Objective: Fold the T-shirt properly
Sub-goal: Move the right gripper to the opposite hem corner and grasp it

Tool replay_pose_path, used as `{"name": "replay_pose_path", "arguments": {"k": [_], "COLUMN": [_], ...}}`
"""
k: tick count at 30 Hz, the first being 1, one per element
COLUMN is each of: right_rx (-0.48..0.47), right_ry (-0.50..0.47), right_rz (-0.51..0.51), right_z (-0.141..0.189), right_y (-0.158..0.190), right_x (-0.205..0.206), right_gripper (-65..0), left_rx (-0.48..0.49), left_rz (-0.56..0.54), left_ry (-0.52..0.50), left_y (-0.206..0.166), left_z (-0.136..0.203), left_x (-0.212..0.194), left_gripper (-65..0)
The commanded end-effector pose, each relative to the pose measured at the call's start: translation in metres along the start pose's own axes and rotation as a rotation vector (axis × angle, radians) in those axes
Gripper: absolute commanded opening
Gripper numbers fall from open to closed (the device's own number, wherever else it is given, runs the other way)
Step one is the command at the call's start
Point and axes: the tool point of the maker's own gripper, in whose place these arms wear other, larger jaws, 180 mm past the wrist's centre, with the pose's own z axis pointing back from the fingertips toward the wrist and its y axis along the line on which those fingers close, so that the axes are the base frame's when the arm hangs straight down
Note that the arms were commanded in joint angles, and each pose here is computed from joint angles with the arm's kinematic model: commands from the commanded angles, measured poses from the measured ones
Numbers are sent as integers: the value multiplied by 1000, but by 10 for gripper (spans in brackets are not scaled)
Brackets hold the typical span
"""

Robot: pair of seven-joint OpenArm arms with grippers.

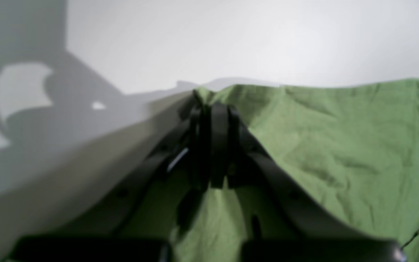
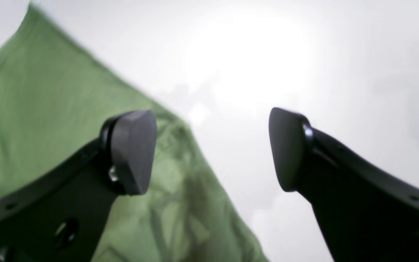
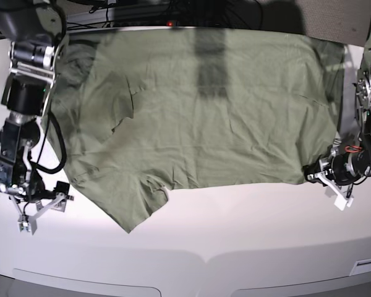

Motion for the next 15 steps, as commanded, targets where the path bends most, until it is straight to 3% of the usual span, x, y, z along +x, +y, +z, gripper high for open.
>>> {"name": "replay_pose_path", "arguments": {"k": [1,7,15], "right_rx": [-5,45,111], "right_ry": [-31,90,133], "right_rz": [-13,-90,-82], "right_z": [2,-30,-43], "right_y": [-6,-2,10], "right_x": [19,-12,-37], "right_gripper": [-175,-175,-175], "left_rx": [-2,-2,-2], "left_rz": [-17,-17,-17], "left_ry": [-59,-59,-60], "left_y": [-1,-1,-1], "left_z": [10,10,10], "left_x": [28,28,28], "left_gripper": [-650,-650,-650]}}
